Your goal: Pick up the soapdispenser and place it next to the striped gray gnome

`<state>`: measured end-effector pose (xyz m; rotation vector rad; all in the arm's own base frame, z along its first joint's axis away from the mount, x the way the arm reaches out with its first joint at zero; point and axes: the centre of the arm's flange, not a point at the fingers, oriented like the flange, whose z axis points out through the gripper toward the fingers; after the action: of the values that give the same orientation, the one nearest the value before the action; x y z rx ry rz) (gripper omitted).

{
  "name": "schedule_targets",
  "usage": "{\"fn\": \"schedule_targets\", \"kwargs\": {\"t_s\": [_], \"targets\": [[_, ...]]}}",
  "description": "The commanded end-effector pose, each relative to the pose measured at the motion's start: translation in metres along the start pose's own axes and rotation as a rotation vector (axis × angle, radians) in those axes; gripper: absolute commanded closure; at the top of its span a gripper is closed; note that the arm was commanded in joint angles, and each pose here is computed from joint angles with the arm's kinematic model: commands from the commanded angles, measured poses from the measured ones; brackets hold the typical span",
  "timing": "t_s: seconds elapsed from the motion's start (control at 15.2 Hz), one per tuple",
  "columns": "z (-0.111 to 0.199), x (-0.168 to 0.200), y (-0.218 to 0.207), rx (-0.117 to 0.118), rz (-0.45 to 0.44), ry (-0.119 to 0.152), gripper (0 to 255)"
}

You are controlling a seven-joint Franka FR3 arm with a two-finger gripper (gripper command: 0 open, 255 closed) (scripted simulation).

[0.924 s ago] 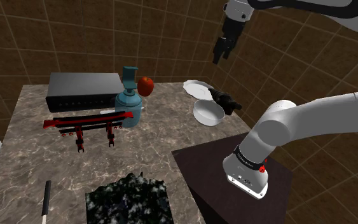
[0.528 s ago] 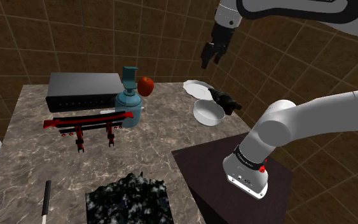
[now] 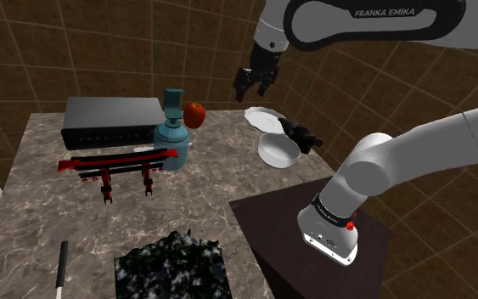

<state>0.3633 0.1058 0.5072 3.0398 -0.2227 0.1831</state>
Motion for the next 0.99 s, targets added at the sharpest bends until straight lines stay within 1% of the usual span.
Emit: {"fn": "schedule_targets", "kwargs": {"t_s": [0.0,0.46,0.92], "targets": [[0.01,0.005,-0.022,0.004,0.032,0.02,0],[0.042,0.032,-0.1,0.011,0.133,0.086,0],[0.07,0.068,-0.176,0.019,0.234,0.153,0]]}}
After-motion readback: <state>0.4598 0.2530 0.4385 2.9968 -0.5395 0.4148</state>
